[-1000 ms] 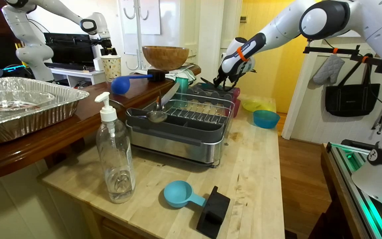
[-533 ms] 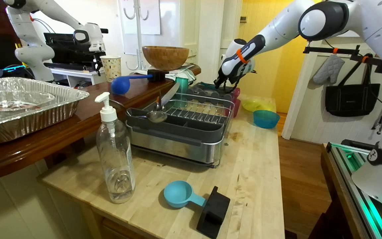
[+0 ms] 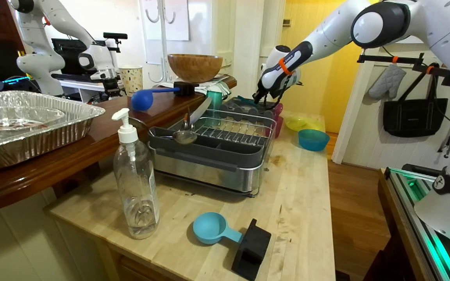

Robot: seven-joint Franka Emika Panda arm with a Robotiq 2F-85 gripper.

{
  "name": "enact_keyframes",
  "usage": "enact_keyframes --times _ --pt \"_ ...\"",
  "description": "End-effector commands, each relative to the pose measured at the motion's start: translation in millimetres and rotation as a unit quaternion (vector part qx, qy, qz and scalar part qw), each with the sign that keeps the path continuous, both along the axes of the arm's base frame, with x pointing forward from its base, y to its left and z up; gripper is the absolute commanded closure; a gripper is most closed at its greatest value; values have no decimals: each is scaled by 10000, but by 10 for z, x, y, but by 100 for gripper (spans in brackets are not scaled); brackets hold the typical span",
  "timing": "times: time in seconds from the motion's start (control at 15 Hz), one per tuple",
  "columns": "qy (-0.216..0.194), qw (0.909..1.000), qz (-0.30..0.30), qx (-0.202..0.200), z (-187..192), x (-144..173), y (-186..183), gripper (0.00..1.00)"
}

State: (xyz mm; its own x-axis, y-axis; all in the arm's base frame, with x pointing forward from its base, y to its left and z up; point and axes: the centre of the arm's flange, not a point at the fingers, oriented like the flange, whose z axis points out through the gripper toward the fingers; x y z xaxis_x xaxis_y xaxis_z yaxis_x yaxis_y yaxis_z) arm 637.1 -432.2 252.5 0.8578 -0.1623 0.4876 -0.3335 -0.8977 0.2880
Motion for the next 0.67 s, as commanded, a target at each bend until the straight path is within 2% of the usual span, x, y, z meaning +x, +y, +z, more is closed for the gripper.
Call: enact_keyframes --times 0.0,0.27,0.6 --pt "-38 9999 -130 -35 101 -102 76 99" --pt "-167 9993 -324 9 406 -226 40 99" --pt "-168 9995 -276 24 785 -456 16 99"
